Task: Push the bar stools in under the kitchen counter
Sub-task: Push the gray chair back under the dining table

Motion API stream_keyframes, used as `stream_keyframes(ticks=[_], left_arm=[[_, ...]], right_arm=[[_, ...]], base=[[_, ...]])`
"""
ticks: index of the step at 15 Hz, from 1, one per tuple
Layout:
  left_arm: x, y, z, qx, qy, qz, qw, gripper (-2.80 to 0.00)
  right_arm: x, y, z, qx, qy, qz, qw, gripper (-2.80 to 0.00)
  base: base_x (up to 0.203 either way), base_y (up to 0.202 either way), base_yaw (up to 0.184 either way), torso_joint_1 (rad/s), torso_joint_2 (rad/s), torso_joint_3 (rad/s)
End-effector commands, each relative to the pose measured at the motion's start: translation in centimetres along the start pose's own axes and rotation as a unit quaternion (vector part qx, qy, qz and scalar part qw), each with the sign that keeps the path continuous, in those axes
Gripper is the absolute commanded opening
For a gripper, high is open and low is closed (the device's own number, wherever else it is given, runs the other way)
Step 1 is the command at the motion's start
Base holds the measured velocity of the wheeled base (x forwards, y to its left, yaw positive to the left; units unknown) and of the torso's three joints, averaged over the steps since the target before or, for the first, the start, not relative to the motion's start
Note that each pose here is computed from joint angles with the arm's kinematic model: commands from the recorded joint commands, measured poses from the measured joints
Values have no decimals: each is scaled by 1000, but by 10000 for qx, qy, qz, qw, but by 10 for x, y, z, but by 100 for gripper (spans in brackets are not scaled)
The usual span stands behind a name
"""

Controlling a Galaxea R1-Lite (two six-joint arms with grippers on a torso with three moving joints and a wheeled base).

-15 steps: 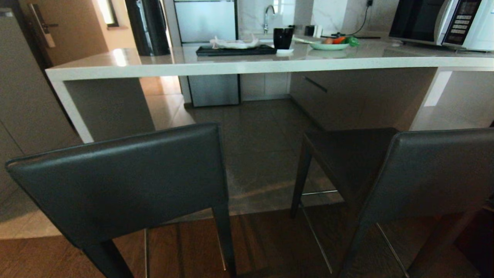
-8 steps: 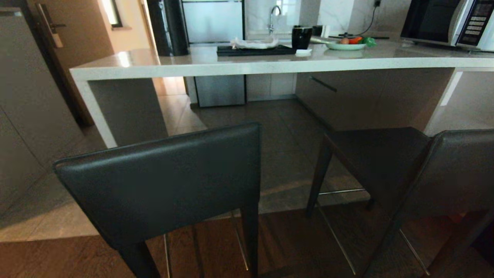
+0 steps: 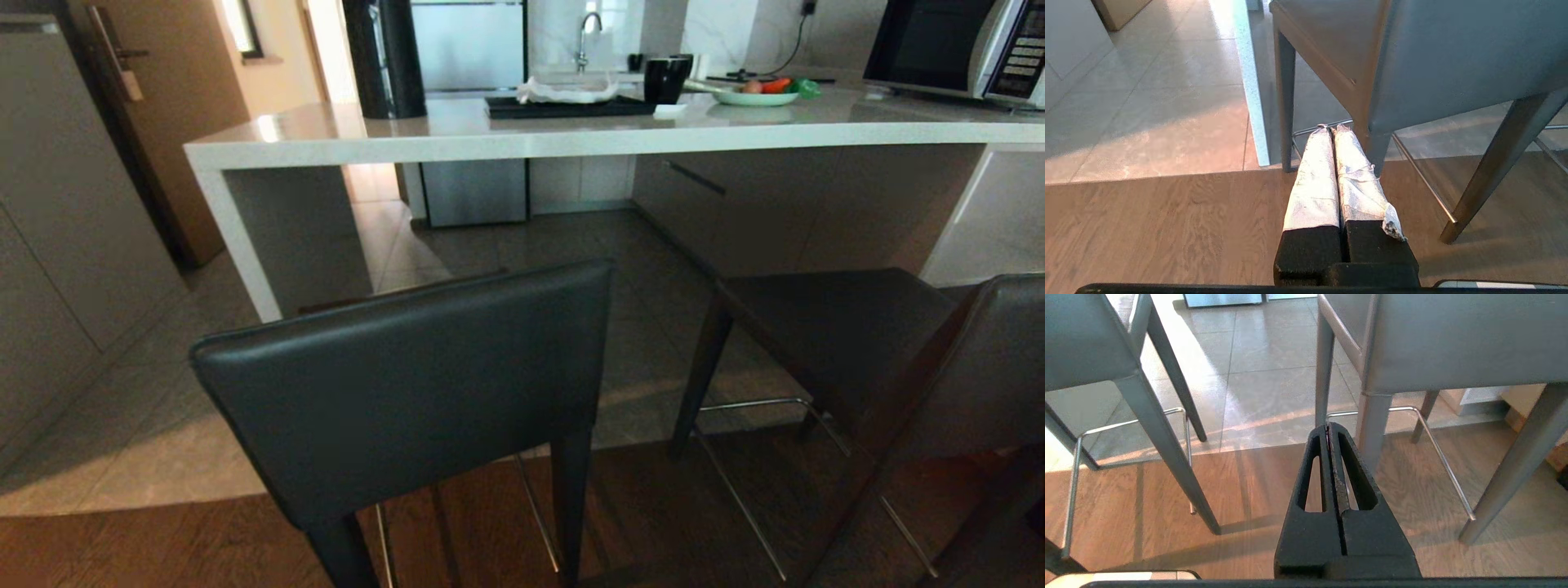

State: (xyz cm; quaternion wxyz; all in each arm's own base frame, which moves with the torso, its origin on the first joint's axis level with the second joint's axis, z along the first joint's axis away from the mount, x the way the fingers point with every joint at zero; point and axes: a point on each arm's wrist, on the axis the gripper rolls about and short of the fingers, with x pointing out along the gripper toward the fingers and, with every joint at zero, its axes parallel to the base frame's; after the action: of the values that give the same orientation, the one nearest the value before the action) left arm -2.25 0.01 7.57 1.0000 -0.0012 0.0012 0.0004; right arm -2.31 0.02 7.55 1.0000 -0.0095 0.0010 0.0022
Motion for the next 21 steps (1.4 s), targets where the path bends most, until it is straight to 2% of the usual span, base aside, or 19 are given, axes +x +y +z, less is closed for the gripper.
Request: stream_keyframes(ticks=[1, 3, 4, 7, 9, 12, 14, 16, 18, 21], left_arm=[[0, 0, 2, -11, -42, 4, 10000, -280], [-6, 0, 30, -107, -353, 26, 9993, -280], [-4, 0, 47, -209, -324, 22, 9993, -280], [34, 0, 90, -393, 209, 2, 9990, -280], [68, -1, 104, -447, 446, -19, 9980, -280], [115, -1, 104, -507, 718, 30, 9961, -280], [135, 1, 99, -616, 850, 153, 9944, -280], [152, 8, 96, -700, 881, 436, 9927, -280], [167, 13, 90, -724, 901, 622, 9914, -280], [182, 13, 77, -676, 1071, 954, 9874, -280]], right_arm=[[0, 0, 1, -51, 18, -2, 10000, -280], [-2, 0, 21, -30, -29, 57, 10000, -280], [2, 0, 36, 64, 88, 91, 9999, -280], [43, 0, 80, 306, 585, 309, 9973, -280], [90, 0, 94, 355, 897, 508, 9940, -280], [177, 10, 90, 346, 1181, 904, 9883, -280], [230, 26, 75, 291, 1066, 1211, 9865, -280], [272, 51, 63, 255, 694, 1584, 9846, -280], [307, 80, 71, 290, 21, 1961, 9802, -280], [344, 112, 72, 337, -423, 2278, 9722, -280]], base=[[0, 0, 0, 0, 0, 0], [0, 0, 0, 0, 0, 0], [0, 0, 0, 0, 0, 0], [0, 0, 0, 0, 0, 0], [0, 0, 0, 0, 0, 0], [0, 0, 0, 0, 0, 0], [0, 0, 0, 0, 0, 0], [0, 0, 0, 0, 0, 0], [0, 0, 0, 0, 0, 0], [0, 0, 0, 0, 0, 0]])
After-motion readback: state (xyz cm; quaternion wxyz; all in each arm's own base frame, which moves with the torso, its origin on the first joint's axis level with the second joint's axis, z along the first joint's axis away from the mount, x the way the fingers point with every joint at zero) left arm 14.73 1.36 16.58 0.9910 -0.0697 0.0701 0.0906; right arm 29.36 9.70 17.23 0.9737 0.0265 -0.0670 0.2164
